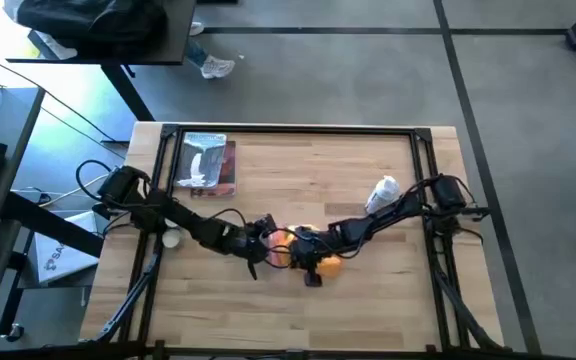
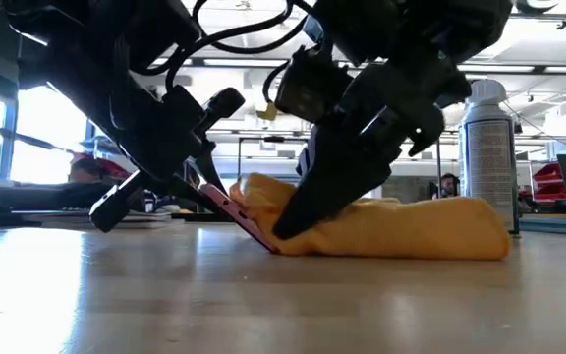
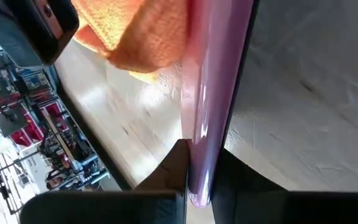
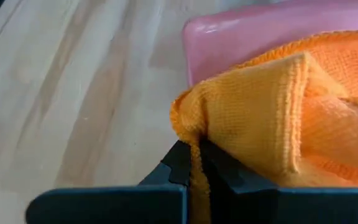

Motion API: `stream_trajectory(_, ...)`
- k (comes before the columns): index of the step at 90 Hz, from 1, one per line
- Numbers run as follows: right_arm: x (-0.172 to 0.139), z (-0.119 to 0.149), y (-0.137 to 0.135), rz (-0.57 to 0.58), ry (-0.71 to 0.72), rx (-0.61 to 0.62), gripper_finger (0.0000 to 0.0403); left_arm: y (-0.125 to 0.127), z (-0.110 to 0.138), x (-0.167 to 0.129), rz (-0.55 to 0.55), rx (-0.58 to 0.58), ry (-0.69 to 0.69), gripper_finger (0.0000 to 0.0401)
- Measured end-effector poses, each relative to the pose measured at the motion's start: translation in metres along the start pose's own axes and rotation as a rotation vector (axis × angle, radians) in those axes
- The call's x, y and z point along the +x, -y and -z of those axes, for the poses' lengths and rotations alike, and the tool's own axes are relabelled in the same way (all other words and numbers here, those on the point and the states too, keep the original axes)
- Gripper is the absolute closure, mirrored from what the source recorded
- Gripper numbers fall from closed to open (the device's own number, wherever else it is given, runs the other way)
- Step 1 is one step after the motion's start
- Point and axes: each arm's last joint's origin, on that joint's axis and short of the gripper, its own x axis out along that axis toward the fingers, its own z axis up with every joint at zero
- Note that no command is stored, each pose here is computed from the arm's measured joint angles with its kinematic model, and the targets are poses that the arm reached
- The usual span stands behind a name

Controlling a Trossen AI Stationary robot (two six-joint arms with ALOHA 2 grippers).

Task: Apply microfiber cloth
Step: Wipe the front and back of the cellphone with the yellow microfiber cloth

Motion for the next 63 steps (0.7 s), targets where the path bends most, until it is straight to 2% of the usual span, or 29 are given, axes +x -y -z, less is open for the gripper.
stream_trajectory(13, -0.001, -0.002, 0.014, 0.118, 0.020, 0.019, 0.0403, 0.000, 0.000, 0.000, -0.005, 0.034, -0.009, 0.0389)
stream_trajectory(21, -0.001, -0.003, 0.019, 0.136, 0.022, 0.030, 0.0403, 0.000, 0.000, 0.000, -0.007, 0.035, -0.013, 0.0389)
stream_trajectory(32, -0.001, -0.004, 0.014, 0.064, 0.038, 0.018, 0.0403, 0.000, 0.000, 0.000, -0.008, 0.038, -0.015, 0.0389)
stream_trajectory(49, 0.001, -0.008, -0.011, -0.080, 0.092, -0.032, 0.0403, -0.001, 0.000, 0.000, -0.015, 0.035, -0.018, 0.0389)
stream_trajectory(63, 0.006, -0.004, -0.014, -0.047, 0.087, -0.022, 0.0403, -0.001, 0.000, 0.000, -0.016, 0.035, -0.019, 0.0389)
